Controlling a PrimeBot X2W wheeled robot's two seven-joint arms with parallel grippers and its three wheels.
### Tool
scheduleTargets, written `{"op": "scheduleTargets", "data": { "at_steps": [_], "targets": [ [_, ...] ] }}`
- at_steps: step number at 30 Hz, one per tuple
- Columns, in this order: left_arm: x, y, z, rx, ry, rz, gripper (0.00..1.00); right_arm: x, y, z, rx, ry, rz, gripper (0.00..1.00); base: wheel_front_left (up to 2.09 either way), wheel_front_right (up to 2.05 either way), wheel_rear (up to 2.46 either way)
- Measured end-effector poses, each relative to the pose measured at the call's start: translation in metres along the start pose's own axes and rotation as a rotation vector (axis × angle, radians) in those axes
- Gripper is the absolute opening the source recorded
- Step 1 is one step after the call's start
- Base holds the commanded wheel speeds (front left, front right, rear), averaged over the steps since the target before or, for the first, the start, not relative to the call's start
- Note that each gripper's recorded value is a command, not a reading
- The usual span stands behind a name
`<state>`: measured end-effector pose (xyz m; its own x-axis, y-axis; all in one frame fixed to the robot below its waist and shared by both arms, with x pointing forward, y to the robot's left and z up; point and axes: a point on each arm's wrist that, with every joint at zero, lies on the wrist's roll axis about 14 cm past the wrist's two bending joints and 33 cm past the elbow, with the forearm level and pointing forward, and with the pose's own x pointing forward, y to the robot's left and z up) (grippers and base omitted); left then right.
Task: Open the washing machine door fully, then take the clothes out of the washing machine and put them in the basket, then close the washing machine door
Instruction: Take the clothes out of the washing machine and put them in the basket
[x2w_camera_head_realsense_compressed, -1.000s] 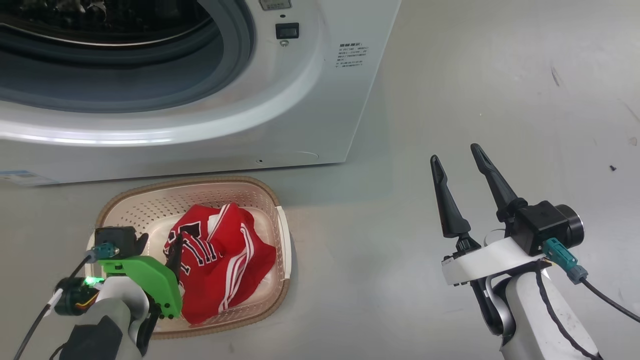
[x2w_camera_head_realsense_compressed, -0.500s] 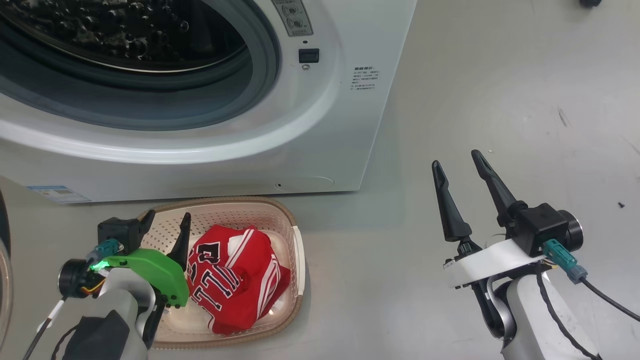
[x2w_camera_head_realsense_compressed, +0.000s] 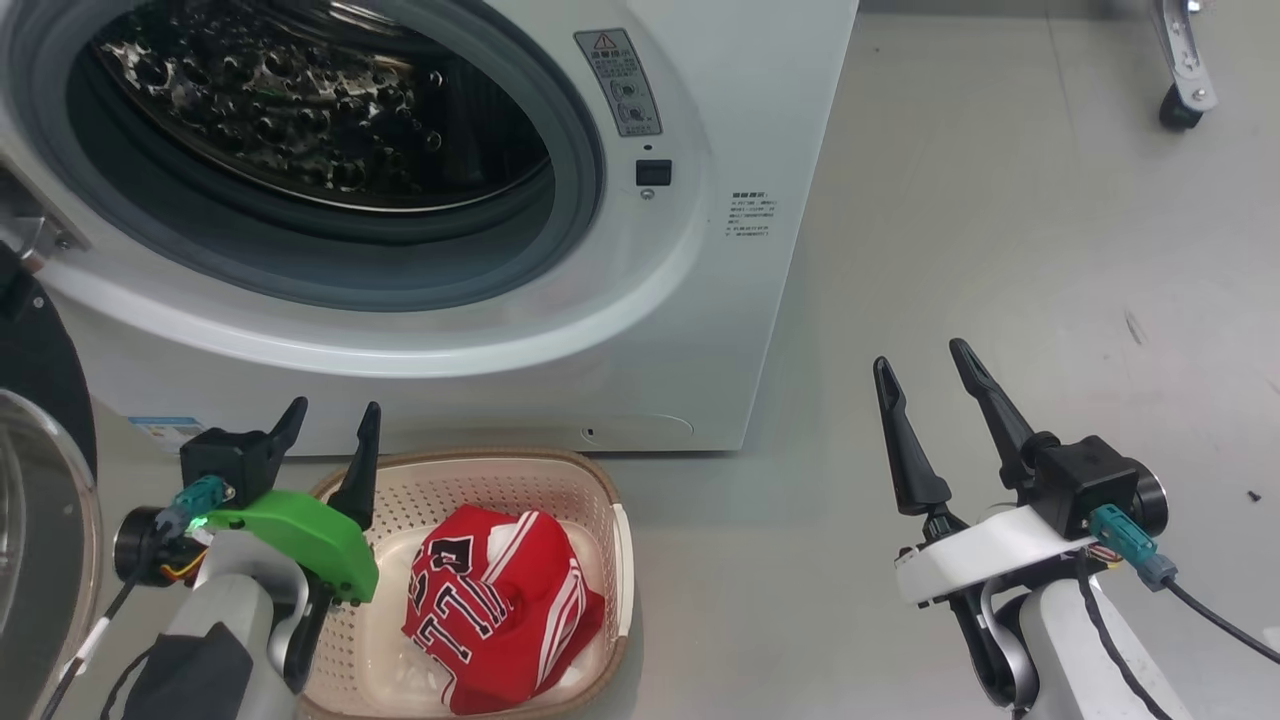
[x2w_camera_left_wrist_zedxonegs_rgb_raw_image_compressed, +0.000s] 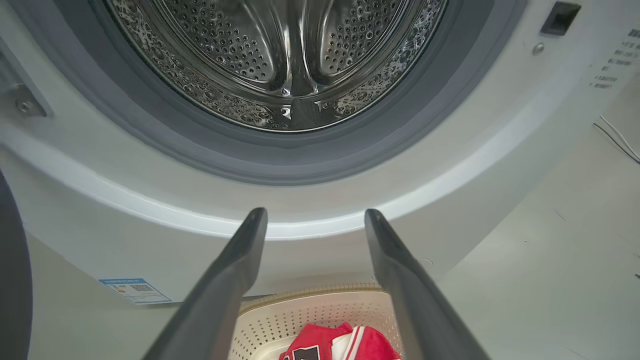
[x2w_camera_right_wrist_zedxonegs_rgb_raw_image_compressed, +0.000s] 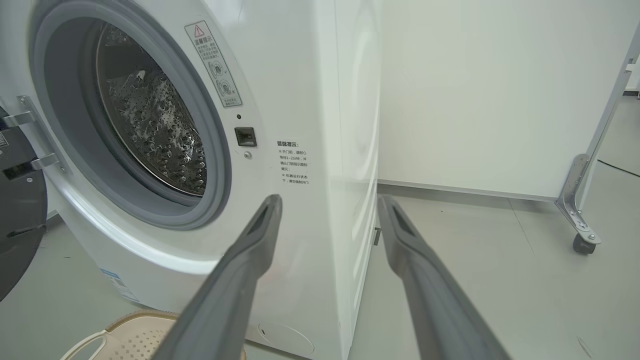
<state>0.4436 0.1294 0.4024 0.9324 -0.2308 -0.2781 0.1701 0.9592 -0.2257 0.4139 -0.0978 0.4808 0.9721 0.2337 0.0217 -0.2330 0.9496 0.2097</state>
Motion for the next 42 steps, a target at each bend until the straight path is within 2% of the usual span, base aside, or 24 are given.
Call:
{"op": "scheduleTargets", "data": {
  "at_steps": [15,33,42],
  "targets": [
    [-0.035,-0.002,0.054,-0.044,-0.199,0.014,1.00,-0.021,0.011,0.017,0.001,-0.040,0.012,1.00,0.00,0.00,0.00],
    [-0.074,-0.012,0.073,-0.073,-0.323,0.000,1.00,-0.037,0.013,0.026,0.009,-0.068,0.006,1.00,0.00,0.00,0.00],
    [-0.086,-0.015,0.070,-0.068,-0.334,-0.003,1.00,-0.040,0.012,0.024,0.011,-0.062,0.000,1.00,0.00,0.00,0.00]
  ]
}}
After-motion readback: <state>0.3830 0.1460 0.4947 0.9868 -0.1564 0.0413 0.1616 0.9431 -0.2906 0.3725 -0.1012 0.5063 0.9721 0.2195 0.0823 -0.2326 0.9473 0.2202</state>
